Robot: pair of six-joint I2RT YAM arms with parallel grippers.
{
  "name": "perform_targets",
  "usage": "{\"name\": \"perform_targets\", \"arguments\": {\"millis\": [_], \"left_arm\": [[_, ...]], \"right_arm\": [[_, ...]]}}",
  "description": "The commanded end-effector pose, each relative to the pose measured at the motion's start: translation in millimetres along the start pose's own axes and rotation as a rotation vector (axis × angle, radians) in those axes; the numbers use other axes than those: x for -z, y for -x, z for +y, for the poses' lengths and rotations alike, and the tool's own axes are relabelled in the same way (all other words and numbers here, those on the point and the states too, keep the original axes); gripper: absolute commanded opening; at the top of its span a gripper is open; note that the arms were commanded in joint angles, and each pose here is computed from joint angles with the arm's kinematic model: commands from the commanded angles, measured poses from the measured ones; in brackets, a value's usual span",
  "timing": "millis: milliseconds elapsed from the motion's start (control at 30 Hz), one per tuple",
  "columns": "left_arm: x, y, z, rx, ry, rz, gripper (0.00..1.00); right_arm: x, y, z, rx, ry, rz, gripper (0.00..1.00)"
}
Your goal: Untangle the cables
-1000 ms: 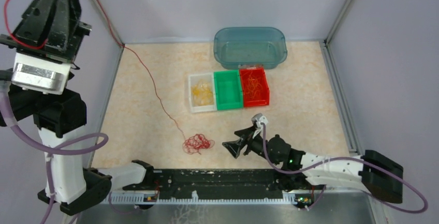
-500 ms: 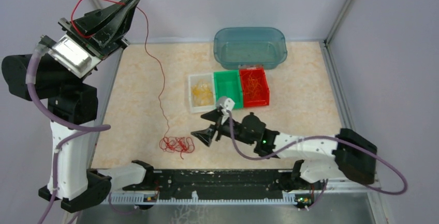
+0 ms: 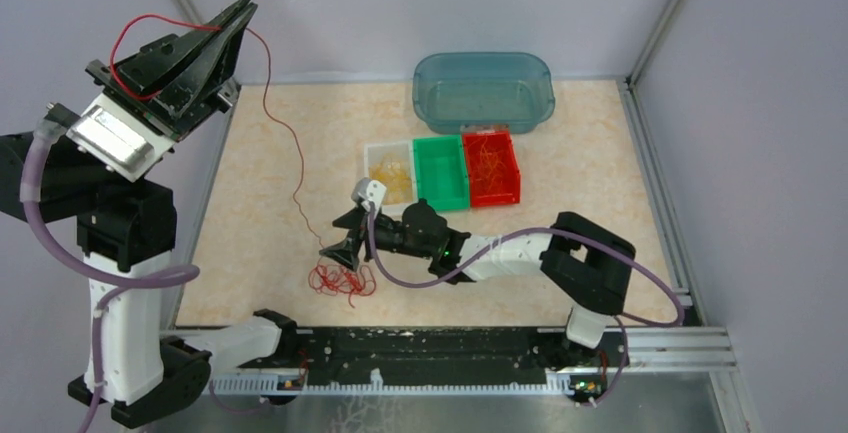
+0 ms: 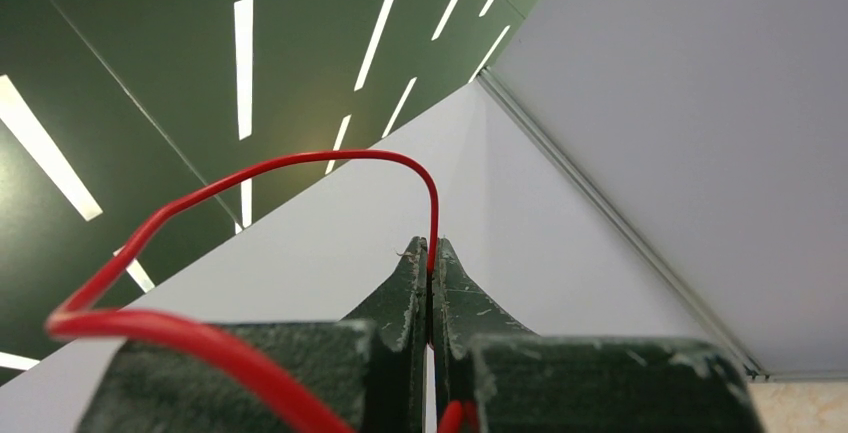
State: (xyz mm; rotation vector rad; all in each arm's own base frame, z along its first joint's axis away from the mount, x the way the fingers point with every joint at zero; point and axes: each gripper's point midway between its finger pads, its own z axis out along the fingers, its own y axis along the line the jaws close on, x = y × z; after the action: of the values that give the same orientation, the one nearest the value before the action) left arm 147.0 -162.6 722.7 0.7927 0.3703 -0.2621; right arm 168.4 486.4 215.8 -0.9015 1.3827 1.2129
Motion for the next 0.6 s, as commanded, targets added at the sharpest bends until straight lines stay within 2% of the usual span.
{"name": "perform_targets", "arguments": {"millis": [0,133,167,200,267,333,467,567], "left_arm": [[1,-8,-4,-0.008,-0.010,0.012,0.00],[1,-9,-4,-0.011,-0.005,0.014,0.00],[2,-9,-4,-0.013,-0.005,0.014,0.00],[2,-10,-4,-0.015,-0.004,0.015,0.00],[3,-10,-3,-0.018,0.002,0.021,0.00],[6,-10,-3,-0.017,0.010,0.028,0.00],[21,-28,-14,0.090,0.032,0.104,0.00],[47,-65,-51,0.266,0.004,0.228,0.00]], "right_arm": [[-20,27,18,-0.009,0.116,-0.094,0.68],[-31,15,18,-0.033,0.137,-0.075,0.59],[-34,12,18,-0.037,0.141,-0.073,0.54],[-36,10,17,-0.036,0.141,-0.072,0.47],[-37,15,15,-0.021,0.138,-0.078,0.17],[-34,22,9,-0.014,0.121,-0.082,0.00],[-8,53,-6,-0.004,0.056,-0.142,0.00],[26,78,-16,0.005,0.000,-0.201,0.00]]}}
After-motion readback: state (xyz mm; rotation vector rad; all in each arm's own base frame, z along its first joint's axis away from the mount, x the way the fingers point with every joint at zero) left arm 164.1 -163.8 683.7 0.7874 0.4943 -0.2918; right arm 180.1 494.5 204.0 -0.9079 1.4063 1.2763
